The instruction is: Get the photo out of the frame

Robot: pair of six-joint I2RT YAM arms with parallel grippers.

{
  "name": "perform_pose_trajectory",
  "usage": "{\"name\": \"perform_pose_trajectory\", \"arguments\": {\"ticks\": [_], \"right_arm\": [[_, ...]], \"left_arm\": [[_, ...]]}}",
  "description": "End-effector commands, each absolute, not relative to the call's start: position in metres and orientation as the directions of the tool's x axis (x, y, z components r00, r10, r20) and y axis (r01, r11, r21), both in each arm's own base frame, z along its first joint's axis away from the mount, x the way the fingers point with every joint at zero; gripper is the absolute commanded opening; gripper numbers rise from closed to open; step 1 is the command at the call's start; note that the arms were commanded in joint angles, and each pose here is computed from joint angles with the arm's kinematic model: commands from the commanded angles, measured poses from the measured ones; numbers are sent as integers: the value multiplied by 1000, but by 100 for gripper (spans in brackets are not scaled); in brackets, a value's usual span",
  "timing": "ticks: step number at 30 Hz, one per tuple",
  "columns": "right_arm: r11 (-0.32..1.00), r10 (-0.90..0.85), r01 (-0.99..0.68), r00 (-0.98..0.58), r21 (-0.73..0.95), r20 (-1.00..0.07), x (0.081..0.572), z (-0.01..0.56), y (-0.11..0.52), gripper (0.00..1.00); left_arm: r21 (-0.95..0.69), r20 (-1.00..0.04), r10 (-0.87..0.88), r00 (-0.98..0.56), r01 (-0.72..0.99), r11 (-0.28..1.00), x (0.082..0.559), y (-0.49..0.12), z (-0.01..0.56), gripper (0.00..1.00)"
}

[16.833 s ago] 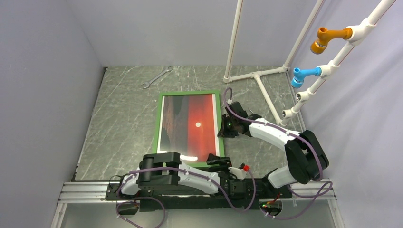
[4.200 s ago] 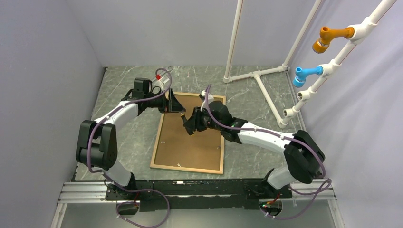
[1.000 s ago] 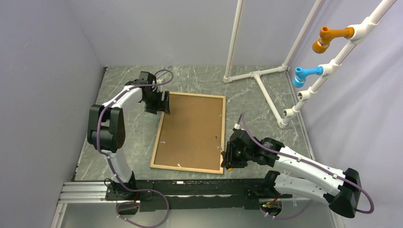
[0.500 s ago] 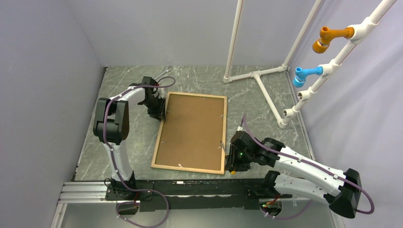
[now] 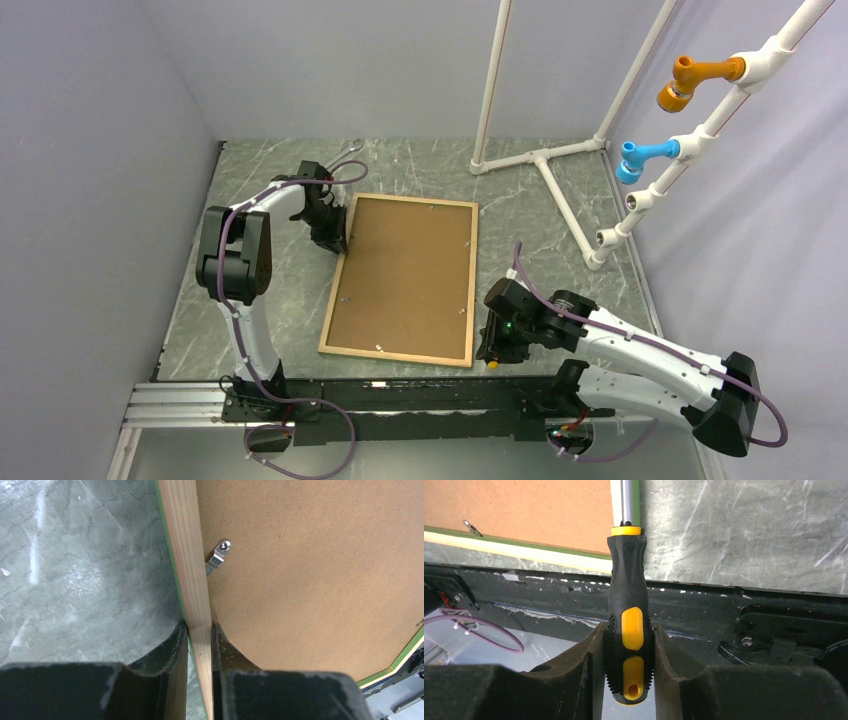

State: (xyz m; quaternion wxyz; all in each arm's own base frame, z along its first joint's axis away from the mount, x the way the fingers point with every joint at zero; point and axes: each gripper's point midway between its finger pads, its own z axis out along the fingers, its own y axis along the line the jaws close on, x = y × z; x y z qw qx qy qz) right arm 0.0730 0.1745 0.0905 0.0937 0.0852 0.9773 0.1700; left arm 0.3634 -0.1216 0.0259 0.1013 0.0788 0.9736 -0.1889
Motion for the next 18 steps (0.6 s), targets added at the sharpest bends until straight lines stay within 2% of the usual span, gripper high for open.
{"name": "perform_pose_trajectory", "arguments": {"ticks": [1,9,14,18], "right_arm": [[909,236,165,-961,383,-146,73,101,187,0],[927,200,136,-968,349,-154,66,99,199,0],[927,181,112,-970,358,-165,64,103,206,0],[948,173,109,-964,298,-199,63,105,193,0]], "left_arm": [[-393,-257,144,-956,239,888,365,-133,39,8],[-394,-247,136,-959,228,890,365,-133,38,0],[-396,-245,134,-960,226,890,365,-134,38,0],[-391,-245,133,-960,223,893,366,-133,39,0]]}}
